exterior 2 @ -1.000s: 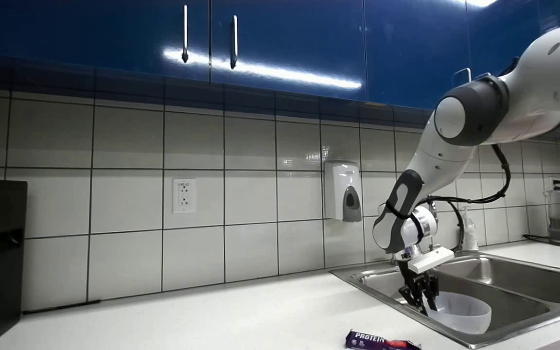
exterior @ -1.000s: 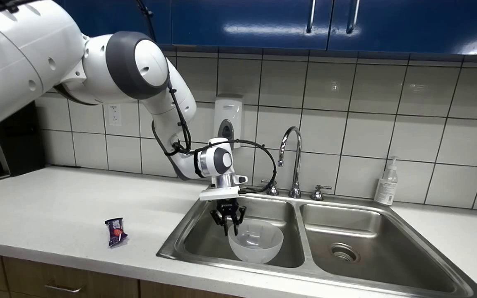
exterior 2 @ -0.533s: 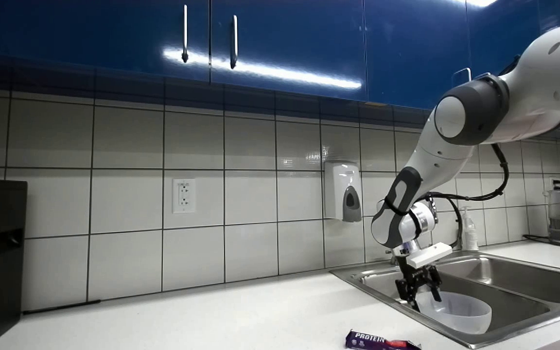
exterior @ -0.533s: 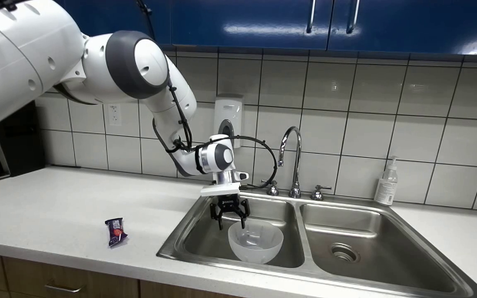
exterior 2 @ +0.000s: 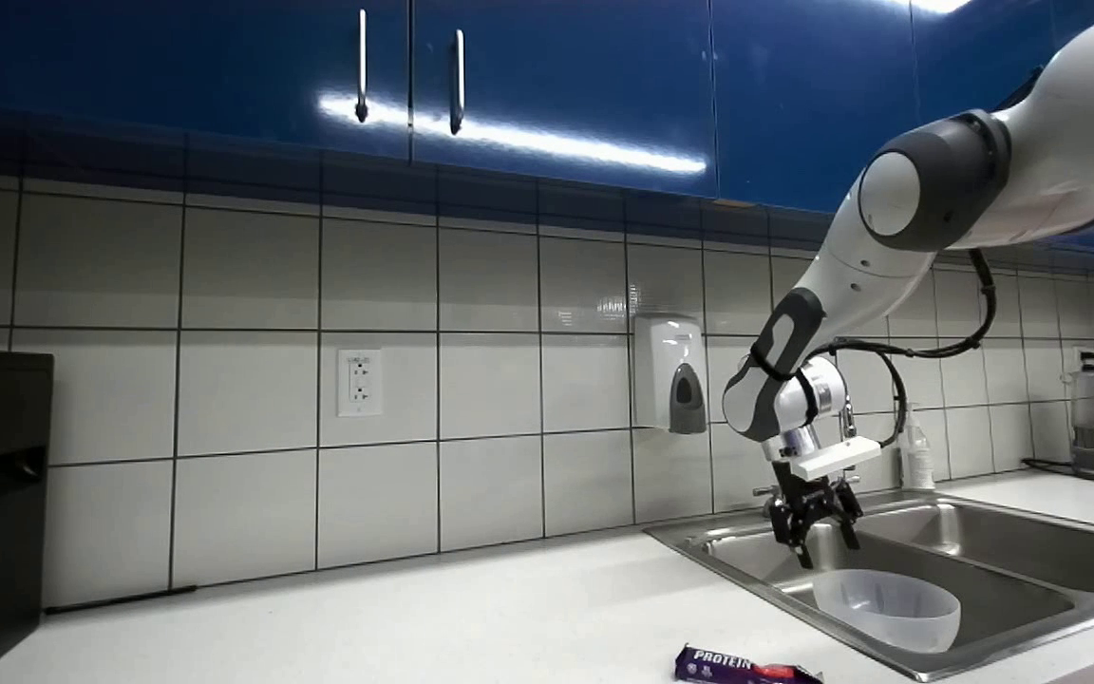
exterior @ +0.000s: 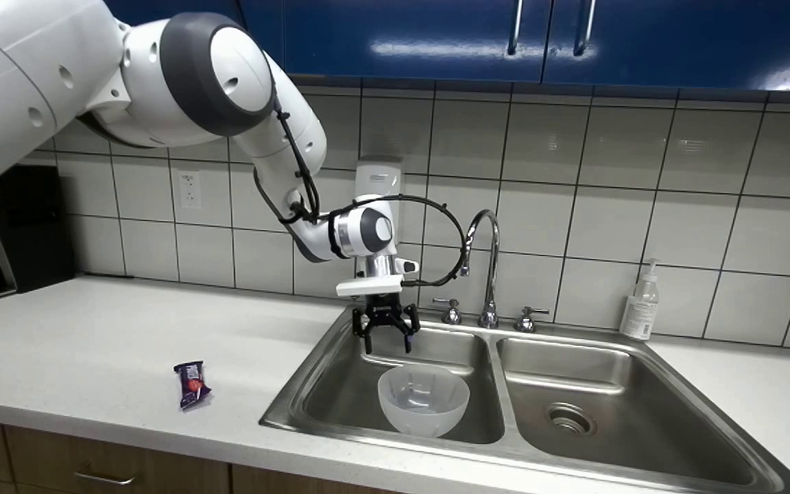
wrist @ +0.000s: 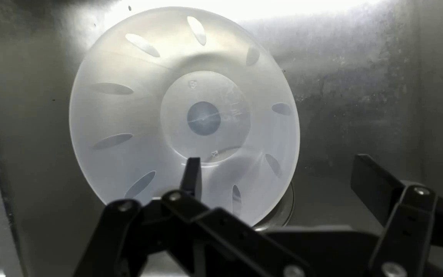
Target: Put the bowl inside the sink
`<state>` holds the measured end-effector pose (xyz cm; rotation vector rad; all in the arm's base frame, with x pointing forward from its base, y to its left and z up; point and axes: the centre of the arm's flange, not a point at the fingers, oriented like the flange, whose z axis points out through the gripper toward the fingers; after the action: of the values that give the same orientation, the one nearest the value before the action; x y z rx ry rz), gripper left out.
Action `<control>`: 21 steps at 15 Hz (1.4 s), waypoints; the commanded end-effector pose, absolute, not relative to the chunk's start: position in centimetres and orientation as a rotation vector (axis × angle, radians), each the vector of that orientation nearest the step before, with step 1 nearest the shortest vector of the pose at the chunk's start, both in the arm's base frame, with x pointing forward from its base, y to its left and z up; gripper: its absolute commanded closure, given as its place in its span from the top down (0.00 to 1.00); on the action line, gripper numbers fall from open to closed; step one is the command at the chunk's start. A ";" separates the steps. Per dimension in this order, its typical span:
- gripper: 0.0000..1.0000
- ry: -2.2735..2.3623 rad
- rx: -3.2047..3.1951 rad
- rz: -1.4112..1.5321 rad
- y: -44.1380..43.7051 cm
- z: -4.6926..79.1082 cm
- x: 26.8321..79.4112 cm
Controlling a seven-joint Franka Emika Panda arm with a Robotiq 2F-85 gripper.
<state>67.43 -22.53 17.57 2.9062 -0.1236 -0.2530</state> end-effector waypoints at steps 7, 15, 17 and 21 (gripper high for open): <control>1.00 -0.103 3.045 -0.266 -24.0 23.4 60.7; 1.00 -0.079 3.082 -0.264 -19.3 25.6 50.9; 1.00 -0.061 3.088 -0.246 -18.1 26.2 48.6; 1.00 -0.037 3.102 -0.200 -15.8 27.4 43.7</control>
<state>49.90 -18.33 25.16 3.0800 -0.0840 -0.2710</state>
